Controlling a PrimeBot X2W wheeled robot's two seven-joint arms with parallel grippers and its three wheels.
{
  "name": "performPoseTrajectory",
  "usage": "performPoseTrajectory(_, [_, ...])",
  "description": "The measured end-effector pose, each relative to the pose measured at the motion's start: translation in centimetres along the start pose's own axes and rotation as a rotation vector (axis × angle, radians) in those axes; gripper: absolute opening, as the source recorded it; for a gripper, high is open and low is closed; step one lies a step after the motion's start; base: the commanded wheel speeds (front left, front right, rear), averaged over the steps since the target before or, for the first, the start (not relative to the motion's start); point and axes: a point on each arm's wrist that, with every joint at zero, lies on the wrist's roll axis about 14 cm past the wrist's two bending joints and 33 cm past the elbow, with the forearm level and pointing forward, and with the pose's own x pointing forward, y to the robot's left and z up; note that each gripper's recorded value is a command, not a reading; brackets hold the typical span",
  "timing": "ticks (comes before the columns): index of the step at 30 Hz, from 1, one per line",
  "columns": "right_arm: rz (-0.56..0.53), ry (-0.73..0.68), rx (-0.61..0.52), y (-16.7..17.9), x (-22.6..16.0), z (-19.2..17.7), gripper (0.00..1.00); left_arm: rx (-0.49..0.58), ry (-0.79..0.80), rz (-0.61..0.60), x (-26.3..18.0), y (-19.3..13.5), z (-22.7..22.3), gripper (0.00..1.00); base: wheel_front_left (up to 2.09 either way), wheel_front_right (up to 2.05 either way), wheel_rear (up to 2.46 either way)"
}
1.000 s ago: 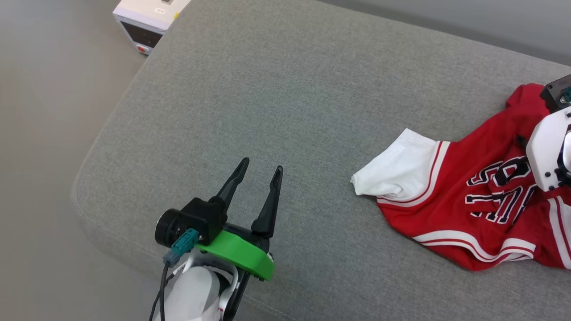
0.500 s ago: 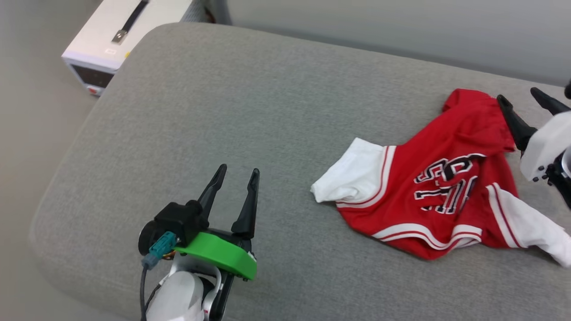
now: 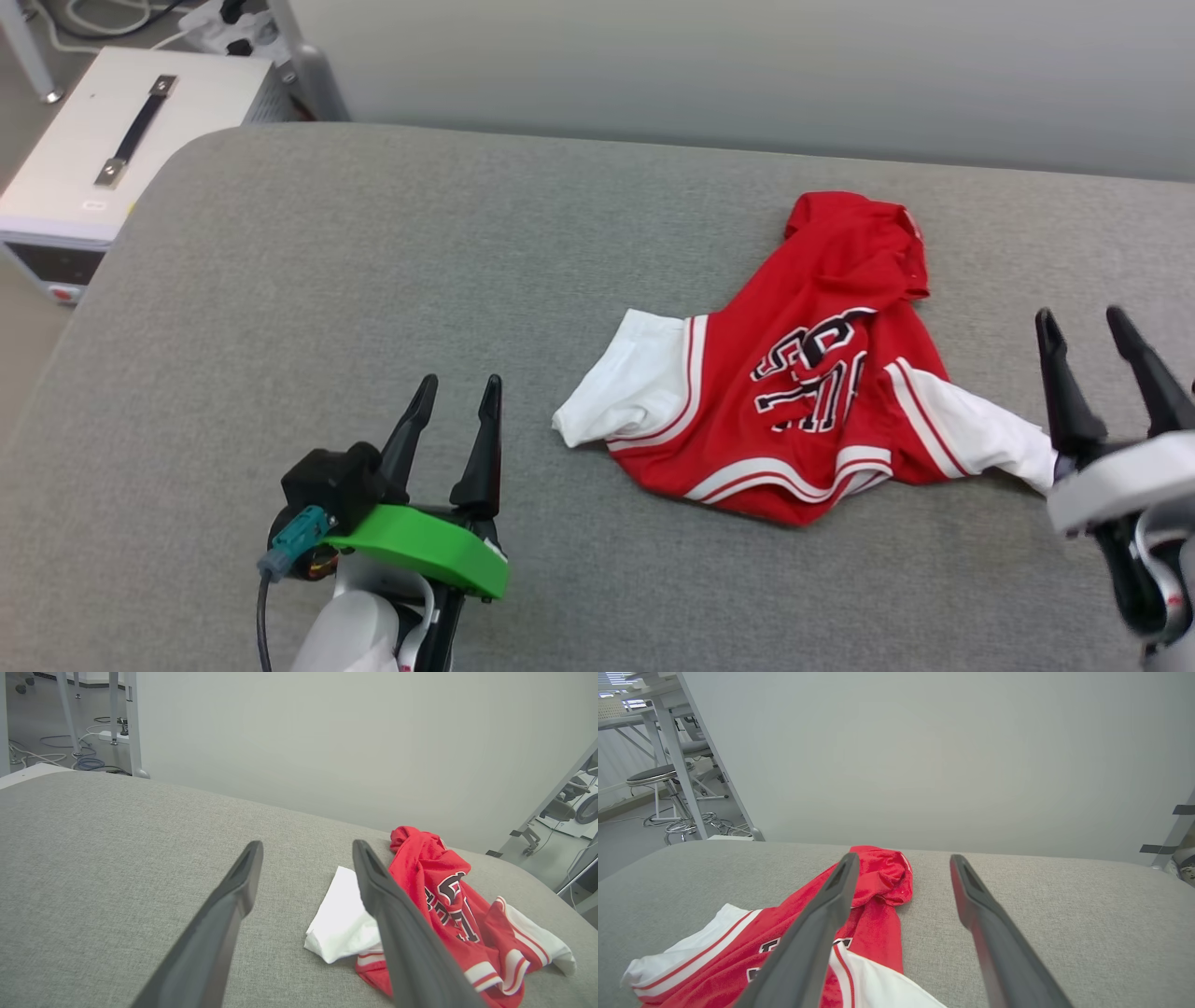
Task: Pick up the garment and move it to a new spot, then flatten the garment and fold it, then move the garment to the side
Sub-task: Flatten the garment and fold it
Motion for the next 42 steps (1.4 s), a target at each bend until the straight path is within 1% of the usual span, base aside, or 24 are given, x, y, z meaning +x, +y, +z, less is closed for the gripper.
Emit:
performPoseTrajectory(7, [-0.109,-0.061,0.045,-0.2,-5.2,0.1,1.0,-0.028,0.022,-0.017,0.0,-0.7,-0.9,1.0,0.0,0.0,0.0])
performPoseTrajectory(12, [-0.132,-0.073,0.051,0.4,-6.7,0.0,1.0,-0.034,0.029,-0.03,0.2,-1.2,-1.1,1.0,0.0,0.0,0.0])
performPoseTrajectory(17, [-0.144,-0.077,0.044,0.2,-7.3,0.2,1.0,-0.009,0.067,-0.059,0.2,-1.8,-2.3,1.0,0.0,0.0,0.0])
performPoseTrajectory(20, [-0.148,-0.077,0.039,0.0,-7.3,0.3,1.0,0.007,0.152,-0.07,0.1,-2.0,-4.5,1.0,0.0,0.0,0.0])
performPoseTrajectory(22, [-0.152,-0.074,0.035,-0.1,-7.2,0.2,1.0,0.059,0.243,-0.083,0.7,-2.0,-5.9,1.0,0.0,0.0,0.0])
performPoseTrajectory(27, [-0.163,-0.054,0.037,-0.4,-7.1,-0.1,1.0,0.127,0.457,-0.089,3.5,-2.6,-7.7,1.0,0.0,0.0,0.0])
performPoseTrajectory(31, [-0.173,-0.039,0.035,-0.8,-6.9,-0.5,1.0,0.202,0.656,-0.054,4.1,-1.9,-9.7,1.0,0.0,0.0,0.0])
performPoseTrajectory(33, [-0.176,-0.034,0.034,-0.9,-6.8,-0.6,1.0,0.259,0.703,-0.031,4.5,-1.1,-10.0,1.0,0.0,0.0,0.0])
performPoseTrajectory(37, [-0.186,-0.018,0.039,-1.1,-6.8,-1.2,1.0,0.311,0.783,-0.015,4.9,-0.5,-11.0,1.0,0.0,0.0,0.0])
performPoseTrajectory(42, [-0.208,0.003,0.039,-1.7,-6.9,-1.9,1.0,0.307,0.866,-0.039,4.5,-1.0,-13.0,1.0,0.0,0.0,0.0])
